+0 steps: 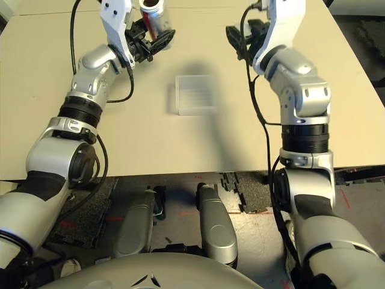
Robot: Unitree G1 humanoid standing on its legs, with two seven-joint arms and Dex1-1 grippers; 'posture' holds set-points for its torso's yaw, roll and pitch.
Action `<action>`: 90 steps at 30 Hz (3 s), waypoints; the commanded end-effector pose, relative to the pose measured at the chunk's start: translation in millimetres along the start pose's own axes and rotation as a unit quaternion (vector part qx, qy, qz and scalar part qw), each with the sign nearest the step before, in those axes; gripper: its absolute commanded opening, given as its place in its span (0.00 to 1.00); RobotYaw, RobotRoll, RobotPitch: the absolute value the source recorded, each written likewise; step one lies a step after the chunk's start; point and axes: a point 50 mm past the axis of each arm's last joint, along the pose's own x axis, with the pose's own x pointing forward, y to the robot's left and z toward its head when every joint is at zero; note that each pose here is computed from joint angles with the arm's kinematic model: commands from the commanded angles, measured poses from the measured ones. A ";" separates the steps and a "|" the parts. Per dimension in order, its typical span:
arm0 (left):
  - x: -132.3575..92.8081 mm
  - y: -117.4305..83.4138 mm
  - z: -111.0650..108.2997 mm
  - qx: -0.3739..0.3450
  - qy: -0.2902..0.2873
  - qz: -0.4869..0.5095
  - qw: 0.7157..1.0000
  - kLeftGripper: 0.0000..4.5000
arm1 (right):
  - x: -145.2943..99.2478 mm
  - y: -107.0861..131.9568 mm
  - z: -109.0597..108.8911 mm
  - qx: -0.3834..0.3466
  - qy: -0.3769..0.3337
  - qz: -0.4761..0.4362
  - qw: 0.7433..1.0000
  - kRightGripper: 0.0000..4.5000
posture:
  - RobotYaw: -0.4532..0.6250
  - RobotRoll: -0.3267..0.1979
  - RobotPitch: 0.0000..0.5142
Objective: Pour the medicine from the bottle into the box.
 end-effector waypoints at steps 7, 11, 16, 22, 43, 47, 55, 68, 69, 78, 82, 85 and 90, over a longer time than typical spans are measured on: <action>-12.7 1.7 -36.0 -0.010 0.028 0.099 0.995 0.59 | -3.9 -11.1 -68.1 0.012 0.055 -0.055 0.997 0.57 | 0.31 0.62 0.41; -18.2 5.4 -42.8 0.000 0.037 0.106 0.994 0.59 | -2.3 -12.9 -72.8 0.013 0.055 -0.060 0.997 0.57 | 0.31 0.62 0.41; -22.2 11.7 -45.8 0.004 0.045 0.111 0.993 0.59 | -1.1 -13.9 -73.7 0.015 0.055 -0.060 0.997 0.57 | 0.32 0.62 0.41; -24.9 19.7 -45.6 0.003 0.051 0.123 0.991 0.59 | -2.4 -14.7 -59.9 0.016 0.045 -0.044 0.998 1.00 | 0.33 0.62 0.42; 21.4 -19.0 102.6 0.605 -0.087 -0.098 0.785 0.59 | -99.9 8.1 -7.2 -0.075 0.270 0.279 0.918 1.00 | 0.33 0.62 0.42; 24.5 -61.2 102.2 0.751 -0.155 -0.197 0.611 0.59 | -91.1 19.3 -17.1 -0.074 0.265 0.281 0.919 1.00 | 0.33 0.62 0.40; 22.8 -81.5 54.1 0.832 -0.176 -0.286 0.442 0.59 | -74.2 31.0 -14.3 -0.066 0.224 0.268 0.935 1.00 | 0.30 0.62 0.40; 27.3 -72.0 46.6 0.859 -0.136 -0.262 0.418 0.59 | -69.2 30.1 -8.0 -0.065 0.213 0.267 0.938 1.00 | 0.32 0.62 0.41; 27.4 -71.8 46.2 0.863 -0.138 -0.260 0.411 0.59 | -69.4 30.1 -8.1 -0.065 0.214 0.268 0.937 1.00 | 0.32 0.62 0.41; 28.5 -86.7 41.0 0.874 -0.189 -0.264 0.361 0.59 | -72.6 31.9 -11.3 -0.060 0.230 0.276 0.931 1.00 | 0.32 0.62 0.43; 29.0 -86.6 39.4 0.873 -0.181 -0.261 0.371 0.59 | -74.9 31.5 -12.6 -0.057 0.234 0.274 0.931 1.00 | 0.31 0.62 0.42; 28.3 -82.0 37.2 0.860 -0.155 -0.259 0.410 0.59 | -75.7 30.6 -13.0 -0.056 0.235 0.271 0.932 1.00 | 0.31 0.62 0.42; 34.2 -71.1 59.8 0.670 -0.070 -0.198 0.712 0.59 | -76.9 29.4 -13.0 -0.052 0.235 0.270 0.932 1.00 | 0.31 0.62 0.42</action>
